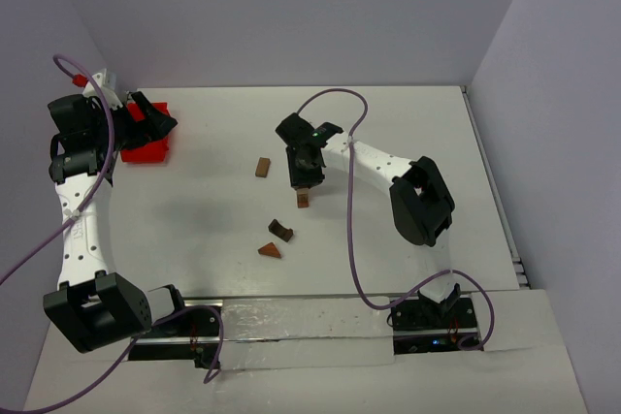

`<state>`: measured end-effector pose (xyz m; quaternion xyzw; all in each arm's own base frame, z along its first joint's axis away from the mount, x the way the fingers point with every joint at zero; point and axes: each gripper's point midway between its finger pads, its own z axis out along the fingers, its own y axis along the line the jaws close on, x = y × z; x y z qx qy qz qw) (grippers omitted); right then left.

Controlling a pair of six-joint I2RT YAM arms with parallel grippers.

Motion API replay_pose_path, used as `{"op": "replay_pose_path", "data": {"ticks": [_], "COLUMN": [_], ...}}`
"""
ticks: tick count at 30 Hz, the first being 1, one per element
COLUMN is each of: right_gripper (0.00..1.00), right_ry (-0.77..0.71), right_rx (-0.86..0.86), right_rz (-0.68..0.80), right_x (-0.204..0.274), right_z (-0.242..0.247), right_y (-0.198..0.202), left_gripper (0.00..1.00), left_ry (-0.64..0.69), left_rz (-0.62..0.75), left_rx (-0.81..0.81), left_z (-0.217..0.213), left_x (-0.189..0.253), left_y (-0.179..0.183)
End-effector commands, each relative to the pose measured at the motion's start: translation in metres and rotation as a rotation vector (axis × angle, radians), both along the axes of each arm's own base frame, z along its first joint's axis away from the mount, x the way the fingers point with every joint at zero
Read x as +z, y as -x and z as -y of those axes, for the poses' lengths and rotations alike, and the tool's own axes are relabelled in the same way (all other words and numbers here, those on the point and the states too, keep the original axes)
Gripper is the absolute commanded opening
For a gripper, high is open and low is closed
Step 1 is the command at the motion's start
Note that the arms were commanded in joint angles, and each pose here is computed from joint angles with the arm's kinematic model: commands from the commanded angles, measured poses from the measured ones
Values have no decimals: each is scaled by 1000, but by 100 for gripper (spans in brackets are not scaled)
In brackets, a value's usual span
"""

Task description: Build the wood block tower

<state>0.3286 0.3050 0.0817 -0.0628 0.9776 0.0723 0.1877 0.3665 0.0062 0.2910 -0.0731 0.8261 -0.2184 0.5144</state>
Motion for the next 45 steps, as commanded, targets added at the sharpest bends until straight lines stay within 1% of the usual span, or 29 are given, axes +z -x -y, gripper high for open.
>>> {"op": "replay_pose_path", "data": {"ticks": [1, 29, 45], "right_gripper": [15, 22, 32], "right_ry": [-7, 4, 9], "right_rx": [0, 13, 18], "right_rz": [12, 1, -15], "right_x": [3, -2, -8], "right_z": [0, 1, 1], "right_y": [-4, -2, 0], "left_gripper": [99, 99, 99], "left_ry": [-3, -1, -2], "left_rz": [64, 63, 61], "left_rx": [-23, -26, -26], "left_z": [1, 1, 1], "left_x": [17, 17, 16], "left_y": [-5, -4, -4]}}
